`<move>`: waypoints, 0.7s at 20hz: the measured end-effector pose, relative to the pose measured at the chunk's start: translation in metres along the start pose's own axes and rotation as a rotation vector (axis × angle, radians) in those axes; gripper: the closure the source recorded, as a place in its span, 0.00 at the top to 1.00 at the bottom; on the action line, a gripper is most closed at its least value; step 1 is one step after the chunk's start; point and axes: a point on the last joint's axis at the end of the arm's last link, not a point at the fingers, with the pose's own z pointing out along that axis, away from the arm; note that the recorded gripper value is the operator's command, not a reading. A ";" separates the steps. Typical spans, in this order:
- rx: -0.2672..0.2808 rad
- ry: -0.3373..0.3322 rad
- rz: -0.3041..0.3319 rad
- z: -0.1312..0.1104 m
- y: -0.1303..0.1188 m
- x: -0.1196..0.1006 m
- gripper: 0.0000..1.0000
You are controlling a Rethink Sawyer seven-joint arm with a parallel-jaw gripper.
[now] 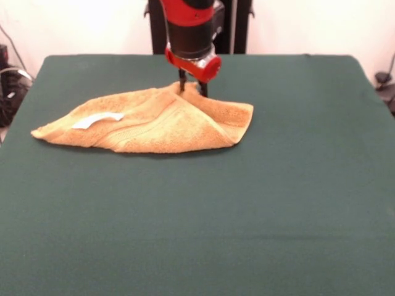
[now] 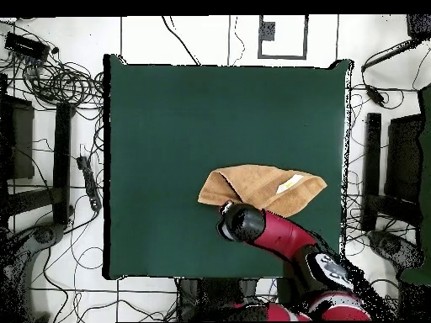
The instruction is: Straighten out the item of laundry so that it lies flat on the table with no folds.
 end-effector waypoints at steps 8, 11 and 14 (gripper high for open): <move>0.081 0.014 0.016 -0.029 -0.023 0.003 1.00; 0.096 -0.002 0.030 -0.038 -0.031 -0.002 0.00; 0.100 -0.014 0.041 -0.043 -0.037 -0.006 0.00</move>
